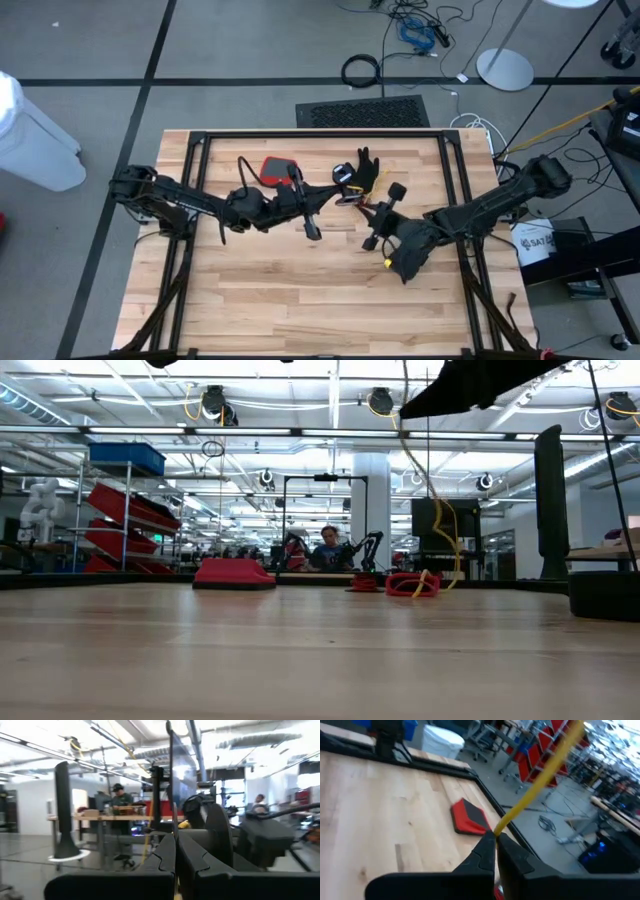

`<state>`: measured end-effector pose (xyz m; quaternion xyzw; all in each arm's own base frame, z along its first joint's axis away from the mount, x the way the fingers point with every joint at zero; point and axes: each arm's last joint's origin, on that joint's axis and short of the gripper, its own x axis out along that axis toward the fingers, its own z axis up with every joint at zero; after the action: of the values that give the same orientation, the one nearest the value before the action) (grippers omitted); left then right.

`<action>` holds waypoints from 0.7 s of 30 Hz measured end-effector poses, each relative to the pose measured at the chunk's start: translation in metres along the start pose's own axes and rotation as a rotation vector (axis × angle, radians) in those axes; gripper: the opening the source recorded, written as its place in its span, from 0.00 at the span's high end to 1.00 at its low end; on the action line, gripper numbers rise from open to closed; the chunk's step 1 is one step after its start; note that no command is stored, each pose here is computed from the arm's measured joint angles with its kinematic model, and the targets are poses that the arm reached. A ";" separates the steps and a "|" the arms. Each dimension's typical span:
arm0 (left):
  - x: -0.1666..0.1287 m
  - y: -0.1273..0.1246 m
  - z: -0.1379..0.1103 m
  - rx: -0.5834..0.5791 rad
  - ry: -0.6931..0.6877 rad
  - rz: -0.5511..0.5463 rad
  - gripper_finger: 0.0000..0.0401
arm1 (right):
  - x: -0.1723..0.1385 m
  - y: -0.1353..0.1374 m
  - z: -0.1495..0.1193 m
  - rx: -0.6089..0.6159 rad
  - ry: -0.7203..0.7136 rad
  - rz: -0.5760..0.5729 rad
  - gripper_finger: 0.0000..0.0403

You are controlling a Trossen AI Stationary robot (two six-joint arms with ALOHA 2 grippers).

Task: Coil cords
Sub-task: Coil the yellow wire onto spool

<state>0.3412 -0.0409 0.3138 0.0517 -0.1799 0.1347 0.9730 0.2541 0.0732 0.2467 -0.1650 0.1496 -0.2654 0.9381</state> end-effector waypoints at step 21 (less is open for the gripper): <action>0.005 -0.008 -0.046 0.273 0.159 0.095 1.00 | 0.018 -0.001 0.010 0.194 -0.113 0.055 1.00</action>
<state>0.3631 -0.0405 0.2726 0.1639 -0.0845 0.2073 0.9608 0.2716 0.0647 0.2525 -0.0838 0.0744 -0.2430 0.9635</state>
